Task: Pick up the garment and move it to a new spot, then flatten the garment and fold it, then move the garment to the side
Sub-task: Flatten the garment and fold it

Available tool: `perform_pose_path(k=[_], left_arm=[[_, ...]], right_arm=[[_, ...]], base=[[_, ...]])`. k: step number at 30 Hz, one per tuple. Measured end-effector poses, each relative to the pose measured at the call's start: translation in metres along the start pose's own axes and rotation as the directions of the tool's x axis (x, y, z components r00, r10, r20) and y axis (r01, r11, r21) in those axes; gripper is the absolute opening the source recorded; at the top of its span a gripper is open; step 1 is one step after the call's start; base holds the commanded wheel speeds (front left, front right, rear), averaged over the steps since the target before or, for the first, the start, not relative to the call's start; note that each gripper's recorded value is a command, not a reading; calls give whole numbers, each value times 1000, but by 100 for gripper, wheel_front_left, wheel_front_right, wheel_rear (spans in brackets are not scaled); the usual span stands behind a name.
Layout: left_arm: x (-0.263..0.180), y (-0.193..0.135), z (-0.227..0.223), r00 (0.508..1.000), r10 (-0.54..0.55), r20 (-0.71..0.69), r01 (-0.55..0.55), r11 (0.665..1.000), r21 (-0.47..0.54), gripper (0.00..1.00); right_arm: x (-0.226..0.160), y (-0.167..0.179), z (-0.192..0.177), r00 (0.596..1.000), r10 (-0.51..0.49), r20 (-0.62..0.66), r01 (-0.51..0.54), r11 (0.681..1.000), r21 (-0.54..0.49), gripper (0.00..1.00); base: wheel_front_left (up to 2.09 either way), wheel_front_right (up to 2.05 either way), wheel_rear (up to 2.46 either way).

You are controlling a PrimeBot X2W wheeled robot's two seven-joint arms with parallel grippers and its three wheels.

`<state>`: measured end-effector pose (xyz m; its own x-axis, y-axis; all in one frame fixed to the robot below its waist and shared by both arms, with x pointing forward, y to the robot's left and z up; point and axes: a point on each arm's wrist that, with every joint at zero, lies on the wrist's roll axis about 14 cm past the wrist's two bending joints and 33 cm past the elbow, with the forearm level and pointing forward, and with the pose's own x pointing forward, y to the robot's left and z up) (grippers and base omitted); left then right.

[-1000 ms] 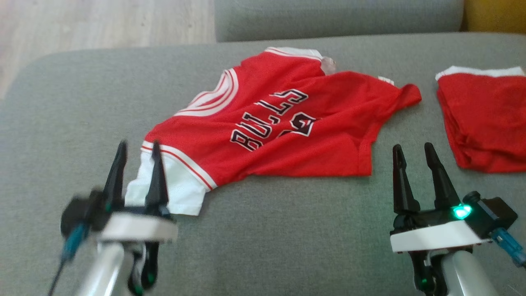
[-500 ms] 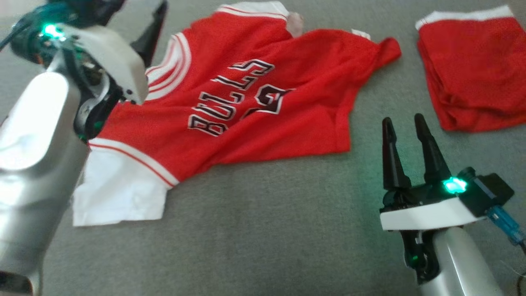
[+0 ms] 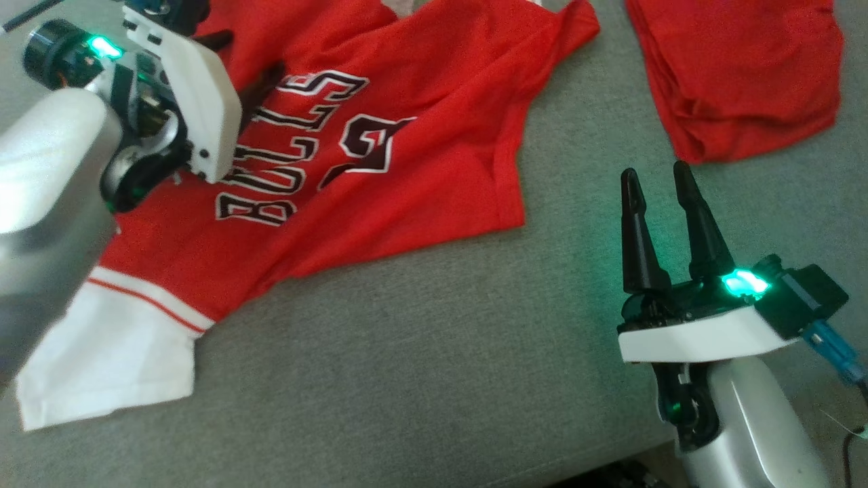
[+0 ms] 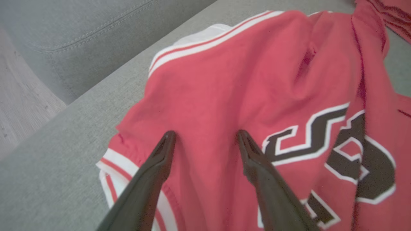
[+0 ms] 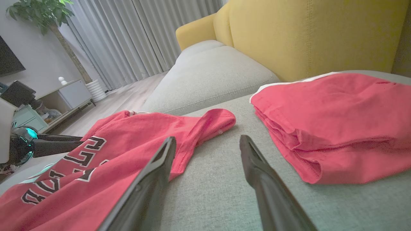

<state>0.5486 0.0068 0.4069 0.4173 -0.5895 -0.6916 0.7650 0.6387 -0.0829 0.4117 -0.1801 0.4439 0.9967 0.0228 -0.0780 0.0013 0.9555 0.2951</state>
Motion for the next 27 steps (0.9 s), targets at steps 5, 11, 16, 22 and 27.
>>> perform_pose_path(k=[5,11,16,22,27], left_arm=[[19,9,-12,998,9,-67,-5,999,53,100],[39,21,-18,997,20,-80,-18,999,34,0],[39,60,-3,988,153,13,-154,988,7,0],[19,116,18,915,378,142,-369,926,-82,0],[-9,160,17,830,536,154,-515,843,-156,0]], right_arm=[[-4,-12,-4,999,-40,-16,40,999,3,100],[-7,-23,-4,997,-74,-17,74,997,1,100],[-7,-25,-5,997,-81,-20,81,997,2,100],[-4,-22,-8,997,-70,-25,70,998,9,100],[-1,-16,-10,998,-51,-30,51,999,9,100]], base=[[0,0,0],[0,0,0],[0,0,0],[0,0,0],[0,0,0]])
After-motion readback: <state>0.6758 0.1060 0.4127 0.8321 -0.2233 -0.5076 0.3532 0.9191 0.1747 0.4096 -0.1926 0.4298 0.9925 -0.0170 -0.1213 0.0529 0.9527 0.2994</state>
